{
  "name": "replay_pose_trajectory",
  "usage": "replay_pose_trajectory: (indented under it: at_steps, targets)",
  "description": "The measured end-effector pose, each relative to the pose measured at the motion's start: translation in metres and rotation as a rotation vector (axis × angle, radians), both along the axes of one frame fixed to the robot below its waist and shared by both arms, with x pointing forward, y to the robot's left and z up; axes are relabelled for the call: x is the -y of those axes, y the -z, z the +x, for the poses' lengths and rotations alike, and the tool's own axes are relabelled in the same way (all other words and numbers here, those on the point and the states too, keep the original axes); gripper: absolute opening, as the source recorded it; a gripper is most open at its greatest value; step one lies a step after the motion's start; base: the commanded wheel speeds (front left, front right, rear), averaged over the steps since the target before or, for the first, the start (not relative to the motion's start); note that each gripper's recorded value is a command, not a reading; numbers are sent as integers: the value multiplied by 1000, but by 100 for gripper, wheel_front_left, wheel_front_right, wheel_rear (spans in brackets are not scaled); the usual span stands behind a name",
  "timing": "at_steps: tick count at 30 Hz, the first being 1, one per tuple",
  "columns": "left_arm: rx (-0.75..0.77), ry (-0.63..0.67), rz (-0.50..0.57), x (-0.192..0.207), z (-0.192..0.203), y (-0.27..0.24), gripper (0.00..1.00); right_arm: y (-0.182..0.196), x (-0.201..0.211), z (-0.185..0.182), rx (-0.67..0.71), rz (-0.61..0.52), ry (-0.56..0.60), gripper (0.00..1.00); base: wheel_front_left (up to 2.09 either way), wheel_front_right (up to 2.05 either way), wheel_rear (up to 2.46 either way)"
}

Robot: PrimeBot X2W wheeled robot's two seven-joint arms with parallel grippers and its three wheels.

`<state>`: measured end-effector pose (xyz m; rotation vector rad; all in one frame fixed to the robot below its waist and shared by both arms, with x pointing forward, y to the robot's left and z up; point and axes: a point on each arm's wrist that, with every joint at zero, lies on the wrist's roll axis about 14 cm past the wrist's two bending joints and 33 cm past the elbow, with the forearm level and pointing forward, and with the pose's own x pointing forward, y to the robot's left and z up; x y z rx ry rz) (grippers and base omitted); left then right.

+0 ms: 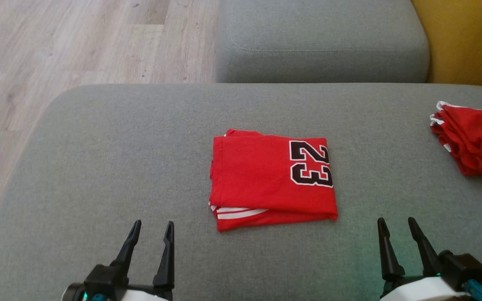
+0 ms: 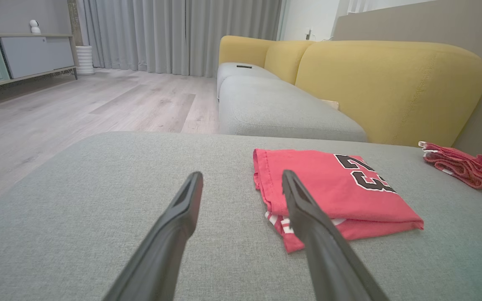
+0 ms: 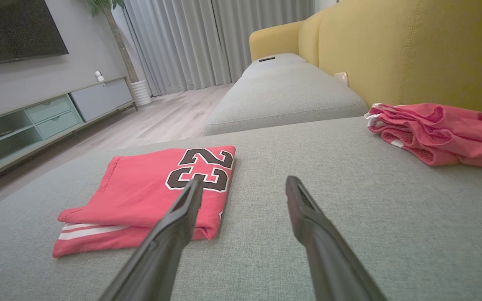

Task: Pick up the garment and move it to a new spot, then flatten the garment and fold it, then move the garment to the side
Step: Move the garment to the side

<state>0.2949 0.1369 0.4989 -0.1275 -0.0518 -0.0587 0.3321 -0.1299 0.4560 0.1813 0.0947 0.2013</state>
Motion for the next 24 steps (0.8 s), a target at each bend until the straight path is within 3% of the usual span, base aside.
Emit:
replay_pose_trajectory:
  at_steps: [14,20,24]
  targets:
    - [-7,-1,-8,2,7,-1,100,17,-7,12,-54,-14,-28,100,0,0,0]
    - [0,8,-7,4,23,-4,100,23,-16,50,-105,1,-52,100,0,0,0]
    - [-8,5,-12,4,33,-3,100,32,-25,83,-212,21,-87,100,0,0,0]
